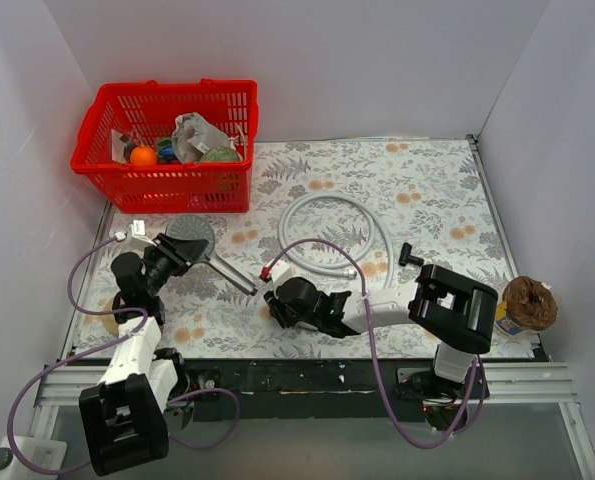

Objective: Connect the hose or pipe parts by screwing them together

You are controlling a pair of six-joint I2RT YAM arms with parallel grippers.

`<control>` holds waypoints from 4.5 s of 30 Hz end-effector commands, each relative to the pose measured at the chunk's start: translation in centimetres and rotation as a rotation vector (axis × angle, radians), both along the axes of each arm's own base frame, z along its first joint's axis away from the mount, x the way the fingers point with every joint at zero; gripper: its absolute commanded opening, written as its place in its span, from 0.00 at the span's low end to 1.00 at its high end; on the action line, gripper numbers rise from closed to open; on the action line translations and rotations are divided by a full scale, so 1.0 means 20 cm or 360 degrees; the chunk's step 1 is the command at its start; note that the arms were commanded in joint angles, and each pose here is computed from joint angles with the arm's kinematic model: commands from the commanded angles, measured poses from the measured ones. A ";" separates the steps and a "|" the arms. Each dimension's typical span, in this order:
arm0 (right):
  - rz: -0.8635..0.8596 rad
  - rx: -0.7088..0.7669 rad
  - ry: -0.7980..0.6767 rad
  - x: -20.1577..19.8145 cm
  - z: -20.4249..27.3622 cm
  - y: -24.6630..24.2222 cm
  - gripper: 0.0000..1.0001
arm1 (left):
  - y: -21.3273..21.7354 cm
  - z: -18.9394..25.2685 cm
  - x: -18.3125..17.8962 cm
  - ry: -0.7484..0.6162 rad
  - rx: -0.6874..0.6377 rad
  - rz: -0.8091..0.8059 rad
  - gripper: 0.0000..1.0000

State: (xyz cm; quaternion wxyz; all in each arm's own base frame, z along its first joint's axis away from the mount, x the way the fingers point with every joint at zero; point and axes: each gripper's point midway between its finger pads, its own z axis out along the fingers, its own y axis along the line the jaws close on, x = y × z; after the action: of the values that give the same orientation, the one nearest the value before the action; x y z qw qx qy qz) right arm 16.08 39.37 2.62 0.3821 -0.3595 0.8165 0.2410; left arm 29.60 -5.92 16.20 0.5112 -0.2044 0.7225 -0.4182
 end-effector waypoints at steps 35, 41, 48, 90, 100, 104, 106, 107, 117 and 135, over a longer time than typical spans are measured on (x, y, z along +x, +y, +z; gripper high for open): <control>0.0212 -0.0009 -0.0129 0.10 0.11 -0.01 0.60 | 0.00 0.07 0.01 -0.0096 0.0056 0.0001 0.00; 0.0211 -0.0014 -0.0107 0.12 0.09 0.00 0.49 | 0.00 0.07 0.01 -0.0098 0.0054 -0.0006 0.00; 0.0237 -0.0004 -0.0081 0.13 0.10 0.03 0.27 | -0.01 0.08 0.01 -0.0100 0.0054 -0.0008 0.00; 0.0218 0.0506 -0.0092 0.02 0.47 0.18 0.01 | -0.05 0.03 -0.01 -0.0071 0.0033 -0.0056 0.00; 0.0163 0.0609 -0.0149 0.08 0.58 0.24 0.01 | -0.09 0.01 -0.03 -0.0067 0.0027 -0.0119 0.00; 0.0181 0.0630 -0.0144 0.07 0.60 0.26 0.01 | -0.13 0.02 -0.04 -0.0077 0.0022 -0.0177 0.00; 0.0192 0.0646 -0.0137 0.07 0.61 0.27 0.01 | -0.13 0.02 -0.04 -0.0082 0.0019 -0.0184 0.00; 0.0217 0.0649 -0.0128 0.05 0.61 0.28 0.01 | -0.13 0.02 -0.03 -0.0078 0.0018 -0.0171 0.00; 0.0181 0.0647 -0.0159 0.05 0.62 0.27 0.01 | -0.12 0.02 -0.04 -0.0046 -0.0034 -0.0140 0.00; 0.0082 0.0702 -0.0259 0.07 0.67 0.15 0.01 | -0.11 -0.01 -0.03 -0.0022 -0.0012 -0.0124 0.00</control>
State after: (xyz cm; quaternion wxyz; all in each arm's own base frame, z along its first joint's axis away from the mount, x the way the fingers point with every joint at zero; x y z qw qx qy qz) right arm 16.59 40.80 10.39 0.4479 -0.3480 0.7498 0.3408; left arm 29.58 -7.39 16.13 0.5022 -0.2018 0.7202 -0.4341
